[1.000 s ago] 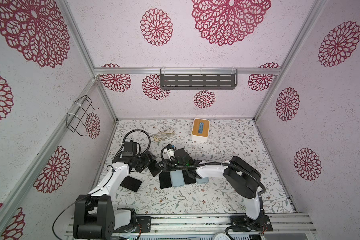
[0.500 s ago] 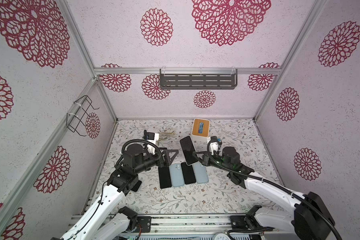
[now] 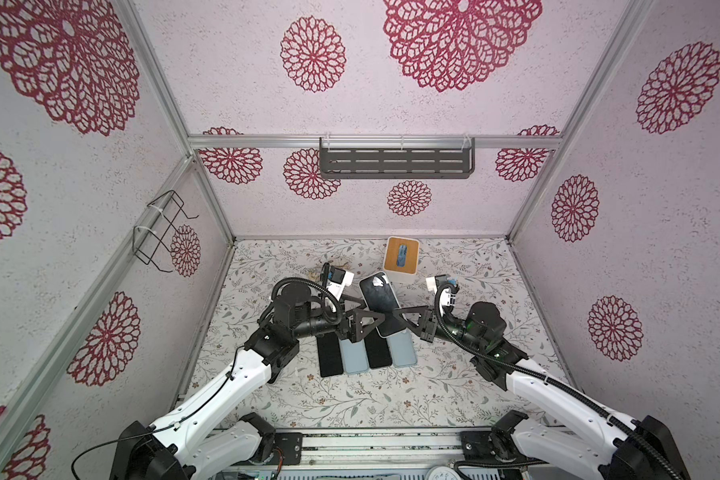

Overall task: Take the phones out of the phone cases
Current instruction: 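Raise the phone upright between both grippers above the table center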

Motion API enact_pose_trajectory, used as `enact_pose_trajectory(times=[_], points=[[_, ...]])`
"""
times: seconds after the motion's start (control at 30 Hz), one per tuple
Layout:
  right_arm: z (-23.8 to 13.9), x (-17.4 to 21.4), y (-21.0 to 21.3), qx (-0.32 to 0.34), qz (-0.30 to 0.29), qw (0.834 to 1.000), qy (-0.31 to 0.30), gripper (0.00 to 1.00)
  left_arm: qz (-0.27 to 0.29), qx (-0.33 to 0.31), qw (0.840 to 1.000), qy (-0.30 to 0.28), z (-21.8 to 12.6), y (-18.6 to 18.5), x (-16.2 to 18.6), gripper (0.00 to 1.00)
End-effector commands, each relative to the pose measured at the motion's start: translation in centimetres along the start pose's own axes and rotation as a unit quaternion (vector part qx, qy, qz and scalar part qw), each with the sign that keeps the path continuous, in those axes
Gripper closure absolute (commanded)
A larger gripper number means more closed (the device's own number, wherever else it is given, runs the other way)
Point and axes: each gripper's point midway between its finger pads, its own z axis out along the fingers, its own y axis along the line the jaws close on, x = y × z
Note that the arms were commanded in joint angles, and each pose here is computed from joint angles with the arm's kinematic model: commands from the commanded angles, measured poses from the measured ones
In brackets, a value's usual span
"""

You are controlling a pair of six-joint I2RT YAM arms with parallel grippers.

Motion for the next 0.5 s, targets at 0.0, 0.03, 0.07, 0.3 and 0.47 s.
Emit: enact_pose_trajectory(times=[0.0, 0.03, 0.07, 0.3, 0.47], points=[[-1.03, -2.56, 4.67, -0.074, -0.058, 0.995, -0.041, 1.00, 0.023, 0.039, 0.999, 0.007, 0.31, -1.33, 0.04, 0.00], [-1.13, -2.54, 4.82, -0.076, -0.061, 0.994, -0.042, 1.00, 0.023, 0.043, 0.999, 0.011, 0.37, -1.43, 0.15, 0.03], [-1.23, -2.47, 4.90, -0.078, -0.062, 0.994, -0.042, 1.00, 0.023, 0.045, 0.999, 0.015, 0.46, -1.37, 0.30, 0.05], [-1.68, -2.08, 5.32, -0.087, -0.067, 0.993, -0.040, 1.00, 0.029, 0.059, 0.998, 0.025, 0.65, -1.70, 0.40, 0.23], [-1.91, -1.62, 5.36, -0.093, -0.069, 0.993, -0.037, 1.00, 0.032, 0.070, 0.997, 0.029, 0.76, -2.02, 0.24, 0.42]])
